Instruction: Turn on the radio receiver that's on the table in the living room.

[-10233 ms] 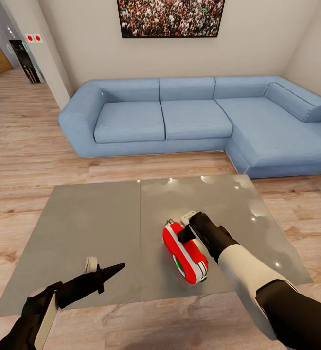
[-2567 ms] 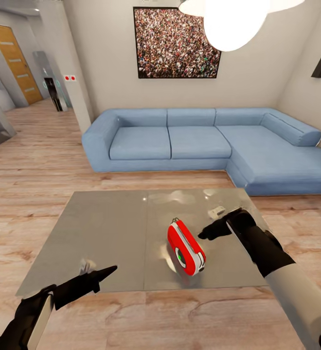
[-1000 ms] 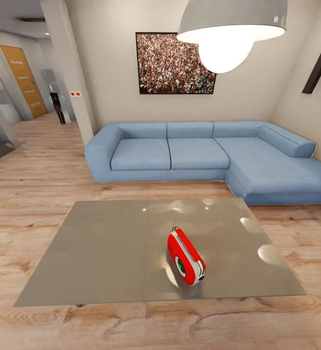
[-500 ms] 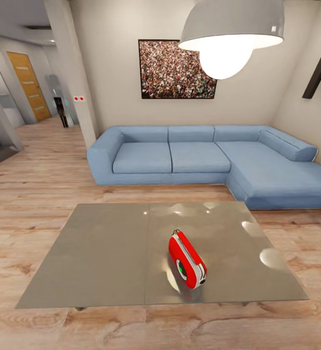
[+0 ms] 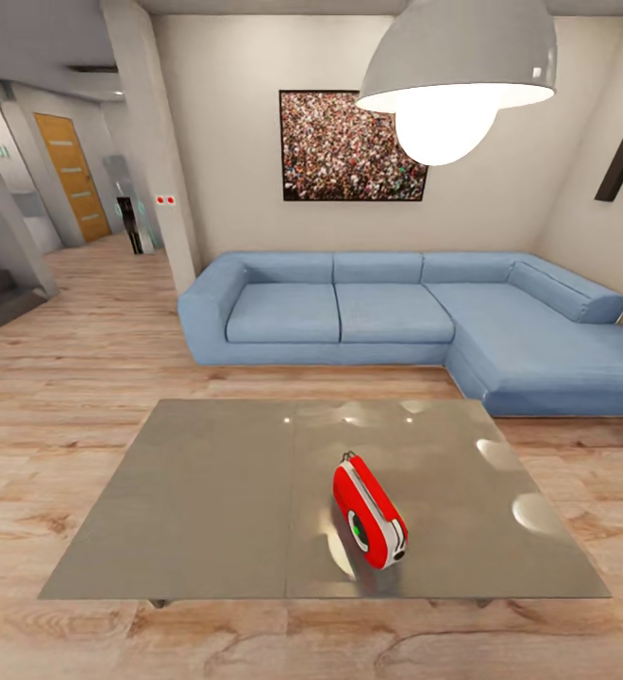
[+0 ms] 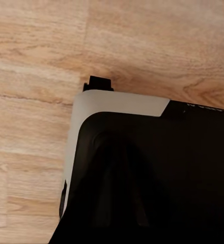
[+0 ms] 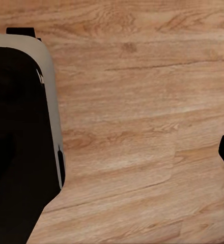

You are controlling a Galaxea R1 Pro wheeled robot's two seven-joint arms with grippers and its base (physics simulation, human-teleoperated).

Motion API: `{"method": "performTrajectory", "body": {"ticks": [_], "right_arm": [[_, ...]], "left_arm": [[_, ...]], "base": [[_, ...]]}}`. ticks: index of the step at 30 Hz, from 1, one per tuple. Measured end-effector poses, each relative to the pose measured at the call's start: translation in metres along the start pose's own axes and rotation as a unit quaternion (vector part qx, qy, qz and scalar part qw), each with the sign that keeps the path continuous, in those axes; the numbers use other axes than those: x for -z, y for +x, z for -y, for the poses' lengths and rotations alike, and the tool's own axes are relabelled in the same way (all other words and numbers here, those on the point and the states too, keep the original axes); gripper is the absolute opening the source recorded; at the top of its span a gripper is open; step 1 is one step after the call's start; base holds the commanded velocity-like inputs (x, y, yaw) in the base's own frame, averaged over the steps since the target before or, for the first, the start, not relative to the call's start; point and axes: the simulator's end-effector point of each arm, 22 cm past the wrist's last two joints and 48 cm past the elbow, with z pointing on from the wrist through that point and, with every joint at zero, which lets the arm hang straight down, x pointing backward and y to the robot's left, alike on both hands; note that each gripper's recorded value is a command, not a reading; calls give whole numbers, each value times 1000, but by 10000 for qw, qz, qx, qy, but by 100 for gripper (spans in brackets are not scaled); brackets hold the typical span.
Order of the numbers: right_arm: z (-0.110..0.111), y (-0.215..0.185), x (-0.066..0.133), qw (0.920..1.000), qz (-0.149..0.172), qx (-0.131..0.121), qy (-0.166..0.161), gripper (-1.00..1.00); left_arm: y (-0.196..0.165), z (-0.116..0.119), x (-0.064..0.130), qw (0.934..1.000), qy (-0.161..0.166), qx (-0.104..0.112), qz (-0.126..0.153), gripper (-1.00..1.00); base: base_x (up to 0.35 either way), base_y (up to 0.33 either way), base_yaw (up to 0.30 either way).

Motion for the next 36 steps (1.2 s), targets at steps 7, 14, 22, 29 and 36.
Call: {"method": "performTrajectory", "body": {"ticks": [7, 14, 22, 29, 36], "right_arm": [[-15, -4, 4, 9999, 50, -17, -102, 100], [-18, -7, 5, 9999, 86, -22, -122, 100], [-18, -6, 5, 9999, 69, -36, -120, 100], [-17, -6, 5, 9999, 53, -47, -116, 100], [-23, -7, 4, 9994, 81, 13, -323, 100]], "left_arm": [[-3, 1, 1, 10000, 7, 3, 24, -100], [-4, 5, 1, 10000, 24, 5, 37, -100], [-5, 6, 1, 10000, 25, 2, 56, -100], [-5, 4, 2, 10000, 13, 6, 59, -100], [-6, 5, 2, 10000, 21, 14, 66, -100]], "base": [[0, 0, 75], [0, 0, 50], [0, 0, 4], [0, 0, 0], [0, 0, 0]]}}
